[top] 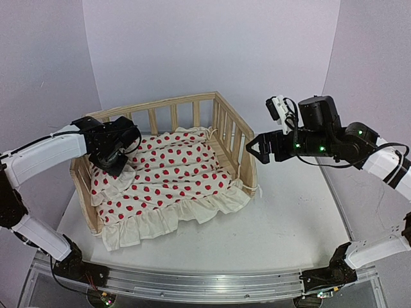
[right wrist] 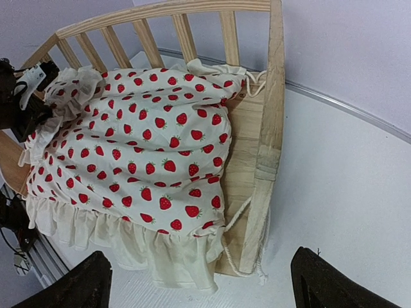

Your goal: Set up the pet bed

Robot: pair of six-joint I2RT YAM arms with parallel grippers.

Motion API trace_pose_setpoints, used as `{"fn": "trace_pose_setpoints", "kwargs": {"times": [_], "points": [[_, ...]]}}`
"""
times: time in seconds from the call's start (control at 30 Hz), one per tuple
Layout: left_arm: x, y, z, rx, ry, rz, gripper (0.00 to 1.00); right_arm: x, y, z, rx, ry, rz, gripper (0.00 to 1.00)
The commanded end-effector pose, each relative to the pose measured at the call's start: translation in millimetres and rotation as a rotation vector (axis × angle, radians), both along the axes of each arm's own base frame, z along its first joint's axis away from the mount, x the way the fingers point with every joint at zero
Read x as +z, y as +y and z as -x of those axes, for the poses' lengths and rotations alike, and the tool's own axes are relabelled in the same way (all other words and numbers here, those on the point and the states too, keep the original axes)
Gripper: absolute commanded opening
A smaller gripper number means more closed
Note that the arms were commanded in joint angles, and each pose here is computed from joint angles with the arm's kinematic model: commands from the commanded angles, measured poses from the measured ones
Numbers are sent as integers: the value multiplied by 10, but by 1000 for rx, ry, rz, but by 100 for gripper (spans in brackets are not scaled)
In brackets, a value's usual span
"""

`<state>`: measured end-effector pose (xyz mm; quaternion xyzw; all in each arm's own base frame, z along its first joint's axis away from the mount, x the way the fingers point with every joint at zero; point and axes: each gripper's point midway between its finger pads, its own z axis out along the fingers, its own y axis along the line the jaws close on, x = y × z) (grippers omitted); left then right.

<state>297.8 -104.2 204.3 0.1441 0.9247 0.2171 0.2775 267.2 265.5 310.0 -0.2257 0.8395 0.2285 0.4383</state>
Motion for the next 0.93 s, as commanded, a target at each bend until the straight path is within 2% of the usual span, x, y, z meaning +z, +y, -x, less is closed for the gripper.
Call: {"fn": "trace_pose_setpoints", "kwargs": {"times": [0.0,0.03,0.1,0.2,0.3,0.4,0.47,0.57,0.6,0.67,0.83,0.9], "points": [[-135,147,20,95,31,-20,46,203,-156,-38,-46,-93,31,98],[-111,111,12,90,32,2,61,224,-204,-45,-59,-107,51,98],[54,11,-19,69,7,75,82,301,-312,-55,-84,-140,92,98],[535,-149,-102,7,-88,197,99,440,-510,-88,-140,-188,170,98],[1188,-533,-109,-166,-185,441,99,562,-786,-175,-222,-230,279,98],[2184,-964,-5,-424,-394,745,99,767,-1160,-333,-338,-262,329,98],[2708,-1001,43,-486,-508,822,100,910,-1435,-422,-412,-273,357,98],[3387,-708,78,-453,-805,838,99,1225,-1615,-380,-456,-339,361,98],[3563,-548,105,-427,-921,823,99,1353,-1664,-330,-467,-373,348,98],[3745,-341,112,-412,-1067,753,99,1575,-1756,-228,-487,-445,316,98],[3869,-143,47,-358,-1176,690,99,1854,-1965,59,-515,-568,261,98],[3904,-132,90,-376,-1188,675,99,1903,-2052,141,-546,-559,234,98]]}}
